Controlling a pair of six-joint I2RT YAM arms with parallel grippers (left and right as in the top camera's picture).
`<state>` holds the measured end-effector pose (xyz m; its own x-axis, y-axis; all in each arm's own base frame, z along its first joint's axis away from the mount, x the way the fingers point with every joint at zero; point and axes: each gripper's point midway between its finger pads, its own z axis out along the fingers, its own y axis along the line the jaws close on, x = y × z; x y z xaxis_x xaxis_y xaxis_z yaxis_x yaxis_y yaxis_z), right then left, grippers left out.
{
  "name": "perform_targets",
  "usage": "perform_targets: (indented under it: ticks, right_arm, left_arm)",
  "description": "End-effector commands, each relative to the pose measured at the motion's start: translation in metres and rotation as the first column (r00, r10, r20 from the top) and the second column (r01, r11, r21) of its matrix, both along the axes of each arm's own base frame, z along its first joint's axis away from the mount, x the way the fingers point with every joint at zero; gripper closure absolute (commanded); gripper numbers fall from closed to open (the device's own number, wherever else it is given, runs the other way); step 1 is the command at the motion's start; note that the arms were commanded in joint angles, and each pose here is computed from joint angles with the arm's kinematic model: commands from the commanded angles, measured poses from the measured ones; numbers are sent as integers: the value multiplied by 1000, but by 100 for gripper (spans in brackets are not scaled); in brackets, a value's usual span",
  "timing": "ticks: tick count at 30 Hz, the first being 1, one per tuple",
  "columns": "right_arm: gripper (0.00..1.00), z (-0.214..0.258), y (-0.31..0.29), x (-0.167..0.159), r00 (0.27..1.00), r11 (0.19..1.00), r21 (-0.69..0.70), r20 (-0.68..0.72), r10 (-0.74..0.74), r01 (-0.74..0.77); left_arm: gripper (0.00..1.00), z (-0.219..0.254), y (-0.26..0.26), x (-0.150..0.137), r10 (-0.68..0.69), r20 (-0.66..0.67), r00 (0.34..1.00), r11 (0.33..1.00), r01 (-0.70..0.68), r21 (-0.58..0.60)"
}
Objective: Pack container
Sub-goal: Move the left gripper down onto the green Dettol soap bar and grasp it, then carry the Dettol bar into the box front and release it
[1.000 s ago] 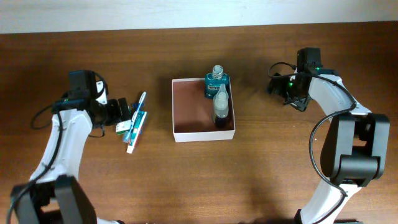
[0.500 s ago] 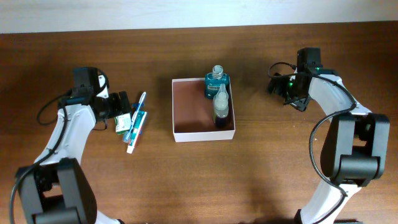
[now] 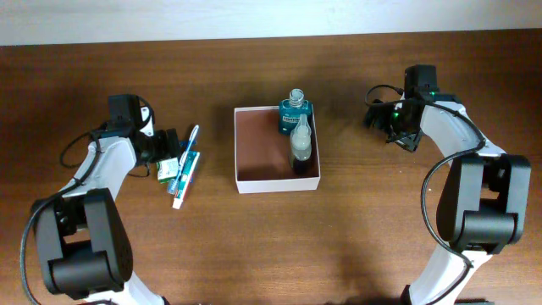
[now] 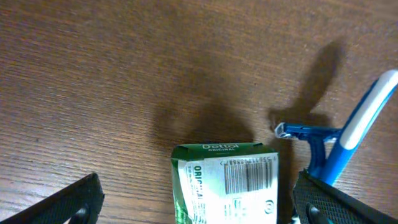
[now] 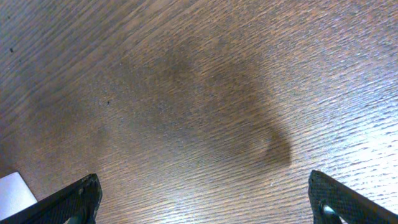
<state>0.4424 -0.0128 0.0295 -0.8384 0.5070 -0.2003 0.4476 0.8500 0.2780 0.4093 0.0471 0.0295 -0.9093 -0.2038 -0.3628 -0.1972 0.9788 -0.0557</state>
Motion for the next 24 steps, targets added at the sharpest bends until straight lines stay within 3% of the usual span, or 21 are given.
perform_targets:
  ticks: [1,9,15,19,22,24]
  right_arm:
    - [1,-4,-3,-1,1000,1000,-9,-10,-3,3]
    - [1,-4,-3,-1,1000,1000,-9,-10,-3,3]
    - [1,-4,-3,-1,1000,1000,-9,-10,-3,3]
    - [1,-4,-3,-1,1000,1000,-9,-10,-3,3]
    - [1,-4,-3,-1,1000,1000,-9,-10,-3,3]
    - [1,-4,-3,-1,1000,1000,-9,-10,-3,3]
  left_arm:
    - [3,-15,1,-1,-56,-36,998,998,57,19]
    - [6,-37,-14,-5,-152,-88,984,988,154,14]
    - [34,-38,-15,-5,-155,-92,984,987,157,17]
    - [44,-38,-15,-5,-155,-91,984,987,157,18]
    - [63,-37,-13,-4,-149,-91,985,988,153,31]
    - [66,-34,-9,-2,-141,-89,986,988,146,53]
